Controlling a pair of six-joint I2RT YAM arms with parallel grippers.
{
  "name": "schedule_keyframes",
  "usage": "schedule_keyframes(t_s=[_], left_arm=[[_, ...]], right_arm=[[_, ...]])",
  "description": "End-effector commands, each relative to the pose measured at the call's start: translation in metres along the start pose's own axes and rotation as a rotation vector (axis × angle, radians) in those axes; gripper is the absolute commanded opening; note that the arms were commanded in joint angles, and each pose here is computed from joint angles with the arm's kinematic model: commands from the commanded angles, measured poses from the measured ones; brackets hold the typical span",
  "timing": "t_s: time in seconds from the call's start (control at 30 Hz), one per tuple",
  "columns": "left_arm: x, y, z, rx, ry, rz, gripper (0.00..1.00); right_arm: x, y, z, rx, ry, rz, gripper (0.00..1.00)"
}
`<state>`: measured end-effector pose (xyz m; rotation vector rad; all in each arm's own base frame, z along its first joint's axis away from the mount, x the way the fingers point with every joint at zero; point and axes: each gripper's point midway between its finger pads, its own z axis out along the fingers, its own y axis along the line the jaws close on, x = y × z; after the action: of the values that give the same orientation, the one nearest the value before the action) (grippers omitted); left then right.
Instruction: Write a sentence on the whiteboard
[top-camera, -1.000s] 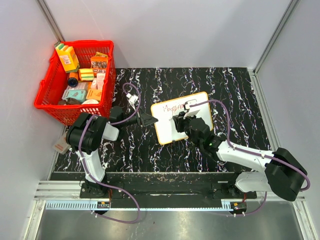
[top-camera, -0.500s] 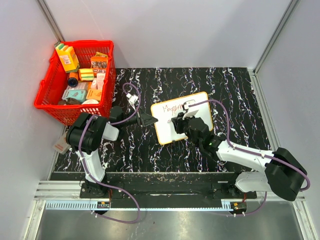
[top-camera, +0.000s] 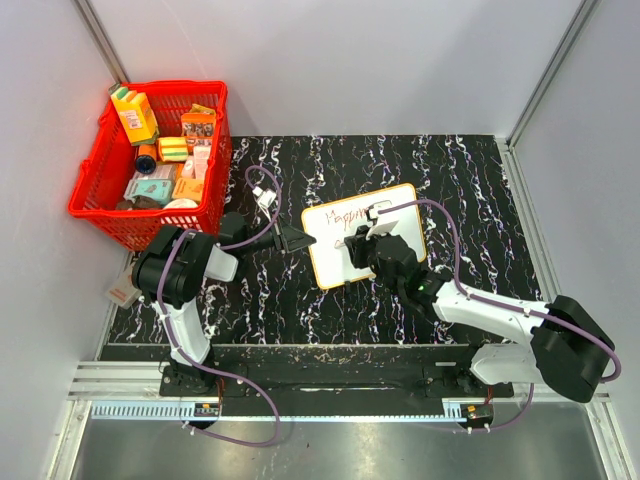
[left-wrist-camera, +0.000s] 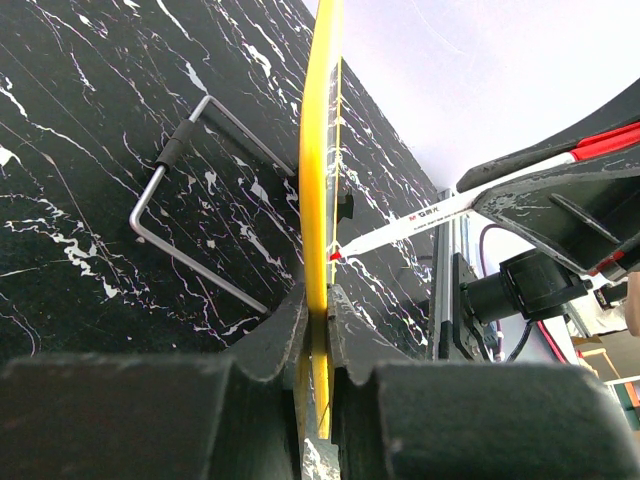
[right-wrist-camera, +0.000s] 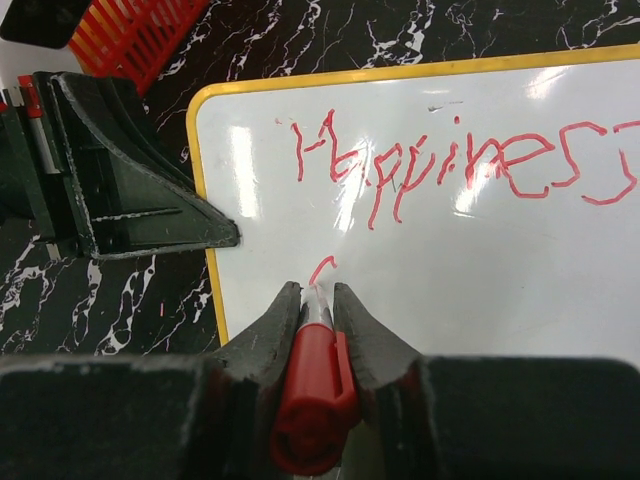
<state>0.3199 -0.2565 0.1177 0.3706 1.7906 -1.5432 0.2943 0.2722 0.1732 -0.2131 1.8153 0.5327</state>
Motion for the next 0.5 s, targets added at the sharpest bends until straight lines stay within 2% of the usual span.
schedule_keyframes(t_s=[0.0,0.47], left_arm=[[-0.020,-0.023,0.005,0.089,-0.031,0.151,0.00],[-0.021,-0.024,0.005,0.092,-0.031,0.155,0.00]], right_arm=[[-0.008,-0.012,-0.001,0.084,-0.011,-0.019,0.00],[-0.035,-0.012,0.000,0.110,-0.089,-0.012,0.00]])
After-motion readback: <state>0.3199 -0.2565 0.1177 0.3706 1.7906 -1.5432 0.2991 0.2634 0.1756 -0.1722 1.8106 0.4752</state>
